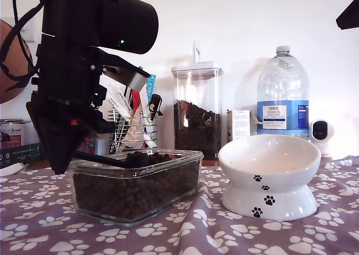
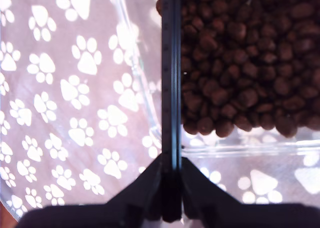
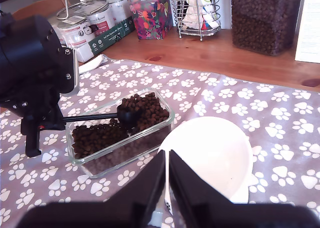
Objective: Measure one spoon of cat food and pour it into the food bowl
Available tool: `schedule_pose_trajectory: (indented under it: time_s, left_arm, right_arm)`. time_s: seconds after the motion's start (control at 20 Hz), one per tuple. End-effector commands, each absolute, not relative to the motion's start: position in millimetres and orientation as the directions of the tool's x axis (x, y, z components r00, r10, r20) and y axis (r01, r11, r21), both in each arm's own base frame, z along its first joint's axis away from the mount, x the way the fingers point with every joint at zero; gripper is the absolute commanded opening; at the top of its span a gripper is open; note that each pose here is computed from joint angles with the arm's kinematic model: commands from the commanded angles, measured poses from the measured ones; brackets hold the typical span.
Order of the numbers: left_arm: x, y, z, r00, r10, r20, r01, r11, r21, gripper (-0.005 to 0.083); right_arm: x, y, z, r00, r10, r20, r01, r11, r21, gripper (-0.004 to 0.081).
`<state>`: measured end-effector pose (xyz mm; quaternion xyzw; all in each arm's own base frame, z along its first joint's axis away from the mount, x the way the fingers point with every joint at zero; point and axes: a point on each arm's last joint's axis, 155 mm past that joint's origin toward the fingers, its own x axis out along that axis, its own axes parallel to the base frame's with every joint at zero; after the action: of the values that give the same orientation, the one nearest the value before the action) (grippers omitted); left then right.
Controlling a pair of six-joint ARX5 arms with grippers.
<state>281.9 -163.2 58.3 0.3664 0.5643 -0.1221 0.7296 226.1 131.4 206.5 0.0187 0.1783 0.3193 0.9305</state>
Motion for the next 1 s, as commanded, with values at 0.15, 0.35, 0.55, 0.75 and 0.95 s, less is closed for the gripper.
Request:
schedule_pose_trajectory:
  time_s: [0.15,0.35,0.55,0.75,0.95]
  left_arm:
    - [280,-171,53,0.353,0.234,-0.906,0.596,0.69,0.41,-0.0021]
    - [272,-178,53,0.35,0.231,-0.908,0.609,0.68,0.408,-0.0021]
    - [266,-179,51,0.344,0.237,-0.909,0.616,0.674,0.408,-0.0021]
    - [263,-182,57,0.363,0.217,-0.906,0.607,0.683,0.406,-0.0021]
    - [262,-182,64,0.4,0.183,-0.898,0.584,0.705,0.403,-0.0021]
  right_arm:
    - [227,134,213,0.732,0.61,-0.303,-0.599,0.788,0.14,-0.001]
    - [227,134,213,0.732,0.61,-0.303,-0.599,0.788,0.14,-0.001]
    - [227,134,213,0.732,0.61,-0.303,-0.599,0.788,0.141,-0.001]
    - [227,134,213,0.732,0.61,-0.303,-0.599,0.788,0.141,-0.001]
    - [227,134,213,0.731,0.611,-0.303,-0.599,0.788,0.141,-0.001]
